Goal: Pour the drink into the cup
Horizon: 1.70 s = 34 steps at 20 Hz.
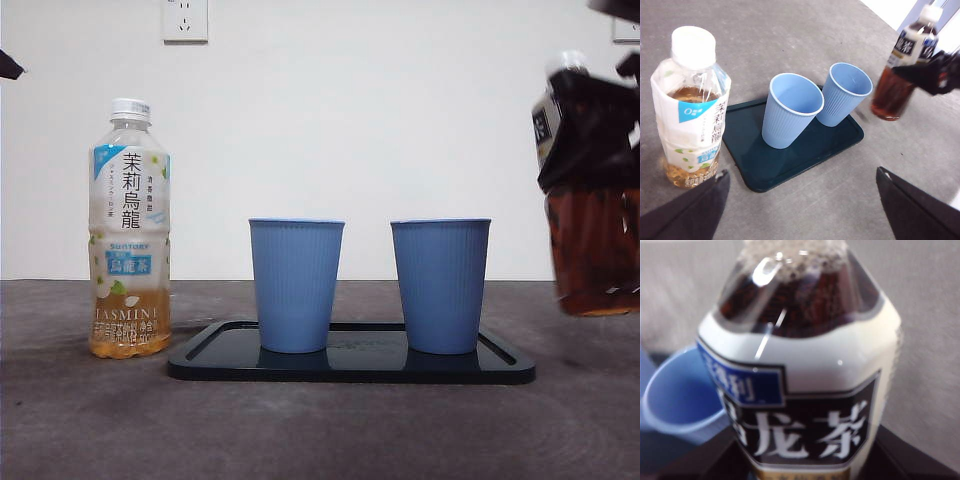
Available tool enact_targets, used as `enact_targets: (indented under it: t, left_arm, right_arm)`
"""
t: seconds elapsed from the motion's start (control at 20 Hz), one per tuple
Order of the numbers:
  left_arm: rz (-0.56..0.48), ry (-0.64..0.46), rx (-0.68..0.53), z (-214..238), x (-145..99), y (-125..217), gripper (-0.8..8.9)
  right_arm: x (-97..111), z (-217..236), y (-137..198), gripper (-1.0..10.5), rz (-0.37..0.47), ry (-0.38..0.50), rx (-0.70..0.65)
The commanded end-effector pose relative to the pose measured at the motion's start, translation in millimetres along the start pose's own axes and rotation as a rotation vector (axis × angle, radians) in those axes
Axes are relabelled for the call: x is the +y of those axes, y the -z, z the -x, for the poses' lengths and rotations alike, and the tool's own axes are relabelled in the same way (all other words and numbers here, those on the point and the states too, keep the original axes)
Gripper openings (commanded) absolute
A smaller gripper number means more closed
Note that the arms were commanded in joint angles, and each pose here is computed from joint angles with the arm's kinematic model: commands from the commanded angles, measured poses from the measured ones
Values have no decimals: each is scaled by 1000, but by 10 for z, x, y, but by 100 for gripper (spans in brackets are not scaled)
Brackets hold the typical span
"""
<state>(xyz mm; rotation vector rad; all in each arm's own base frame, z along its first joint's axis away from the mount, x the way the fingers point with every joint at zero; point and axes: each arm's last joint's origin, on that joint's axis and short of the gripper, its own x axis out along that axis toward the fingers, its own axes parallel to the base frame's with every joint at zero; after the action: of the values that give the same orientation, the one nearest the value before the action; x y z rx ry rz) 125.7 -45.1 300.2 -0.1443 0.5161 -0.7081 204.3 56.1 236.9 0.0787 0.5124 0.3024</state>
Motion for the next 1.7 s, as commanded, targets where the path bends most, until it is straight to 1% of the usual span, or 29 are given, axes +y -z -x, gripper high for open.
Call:
enact_targets:
  t: [0.05, 0.35, 0.45, 0.7, 0.85, 0.95, 1.05, 1.3, 1.7]
  left_arm:
    - [-30, 5, -10, 1, -9, -31, 468]
    - [-37, 5, -11, 1, -9, -31, 468]
    - [-43, 5, -11, 1, -9, -32, 468]
    - [-52, 5, -12, 1, -9, -33, 468]
    - [-49, 6, -12, 1, -9, -33, 468]
    - [-47, 6, -11, 1, -9, -32, 468]
    - [-45, 6, -12, 1, -9, -33, 468]
    - [-37, 6, -12, 1, -9, -33, 468]
    - [-32, 7, -13, 1, -12, -35, 468]
  right_arm:
    - [109, 131, -206, 212, 100, 17, 114]
    - [333, 249, -387, 212, 229, 41, 296]
    - [401, 217, -429, 212, 289, 68, 370]
    - [557, 28, -517, 212, 488, 187, 541]
    - [634, -97, -545, 212, 626, 261, 621]
    - [688, -163, -555, 212, 699, 301, 654]
    - [745, -227, -546, 212, 759, 322, 682]
    - [875, -361, -449, 212, 925, 390, 741]
    - [967, -354, -400, 212, 1118, 510, 763]
